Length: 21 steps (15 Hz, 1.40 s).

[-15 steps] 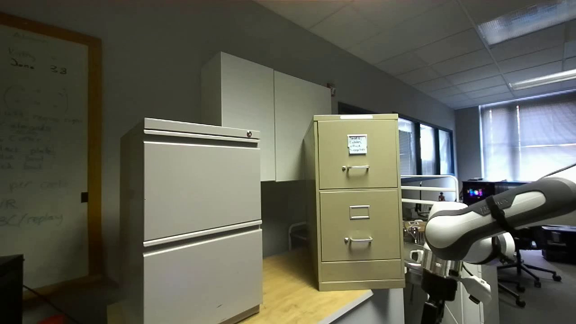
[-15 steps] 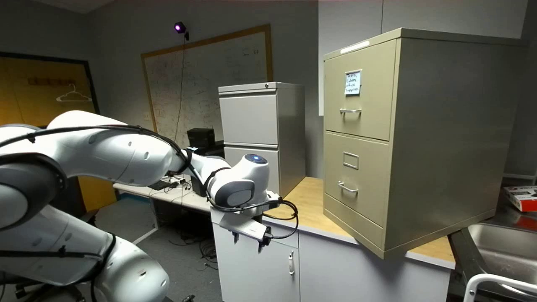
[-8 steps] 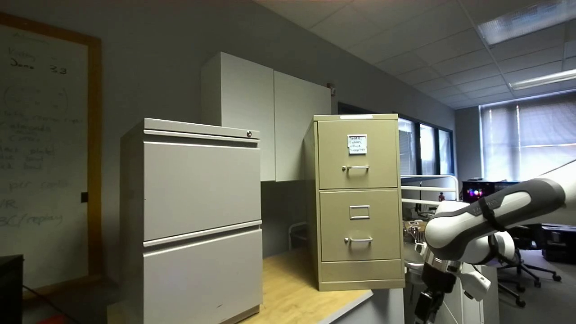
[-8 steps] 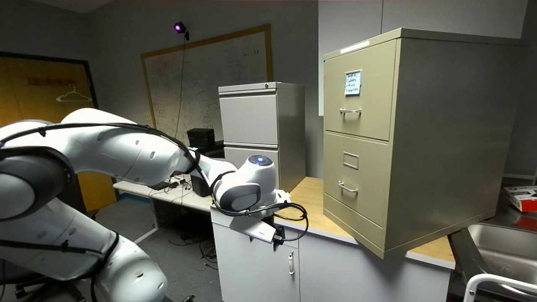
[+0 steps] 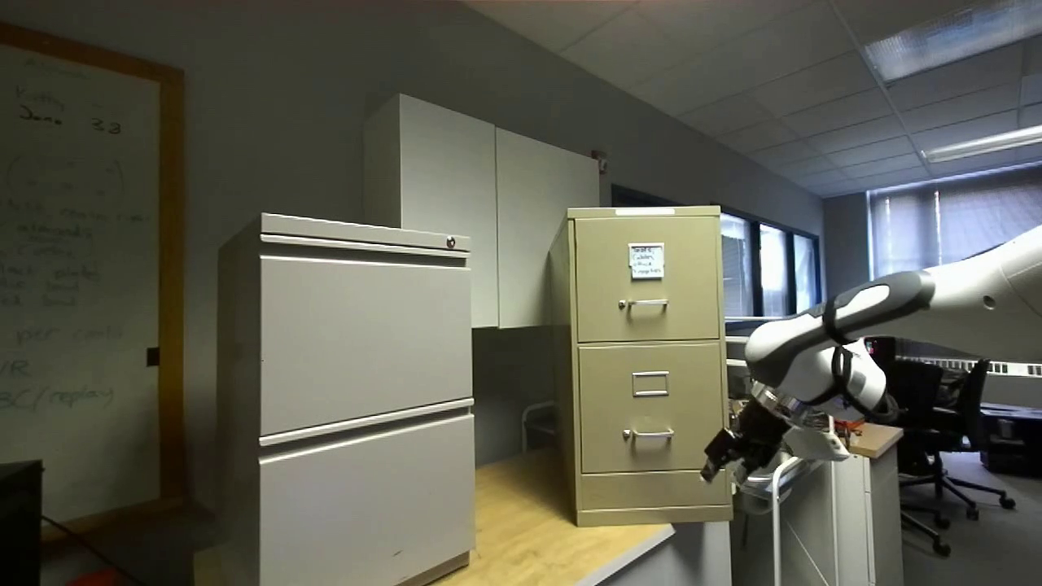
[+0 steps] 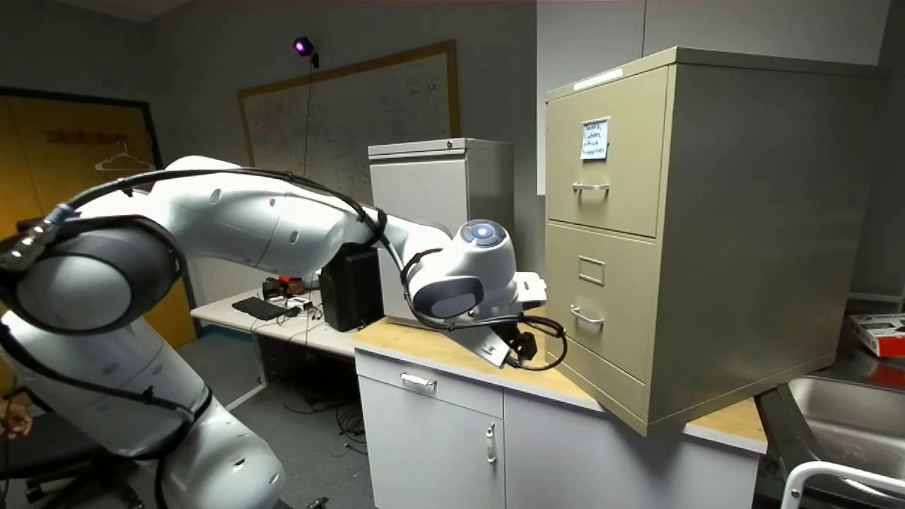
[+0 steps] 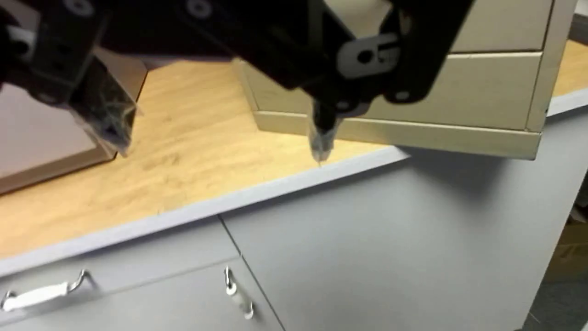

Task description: Open the bottom drawer of the file cabinet to the right

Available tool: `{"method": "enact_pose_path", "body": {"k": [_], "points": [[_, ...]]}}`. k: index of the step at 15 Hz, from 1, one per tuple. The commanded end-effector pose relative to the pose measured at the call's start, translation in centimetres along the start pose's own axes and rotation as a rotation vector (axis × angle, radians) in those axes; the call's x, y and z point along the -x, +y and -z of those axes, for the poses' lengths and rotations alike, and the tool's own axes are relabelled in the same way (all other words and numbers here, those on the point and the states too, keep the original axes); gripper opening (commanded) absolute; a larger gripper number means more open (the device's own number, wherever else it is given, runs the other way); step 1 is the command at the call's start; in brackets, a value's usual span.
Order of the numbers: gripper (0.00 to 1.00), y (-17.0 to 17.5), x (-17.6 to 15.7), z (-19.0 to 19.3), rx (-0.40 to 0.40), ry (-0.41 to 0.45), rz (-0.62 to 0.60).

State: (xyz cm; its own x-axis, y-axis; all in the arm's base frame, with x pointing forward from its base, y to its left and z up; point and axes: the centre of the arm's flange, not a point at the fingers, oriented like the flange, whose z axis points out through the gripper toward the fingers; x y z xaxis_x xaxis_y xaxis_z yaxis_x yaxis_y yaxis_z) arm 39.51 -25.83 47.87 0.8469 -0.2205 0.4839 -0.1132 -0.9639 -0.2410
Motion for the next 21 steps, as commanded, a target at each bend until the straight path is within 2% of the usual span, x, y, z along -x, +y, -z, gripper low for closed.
{"method": "enact_pose_path", "body": {"k": [1,6,12,18,21], "points": [[1.0,4.0,-7.6,1.0,-0.025,0.099,-0.162],[1.0,7.9,-13.8,-0.4,-0.088,0.196,-0.353],[1.0,10.8,-19.1,-3.5,-0.117,0.199,-0.493],[1.0,13.2,-21.8,-5.5,-0.089,0.185,-0.627],[1.0,13.8,-21.3,-6.8,-0.103,0.117,-0.671]]}}
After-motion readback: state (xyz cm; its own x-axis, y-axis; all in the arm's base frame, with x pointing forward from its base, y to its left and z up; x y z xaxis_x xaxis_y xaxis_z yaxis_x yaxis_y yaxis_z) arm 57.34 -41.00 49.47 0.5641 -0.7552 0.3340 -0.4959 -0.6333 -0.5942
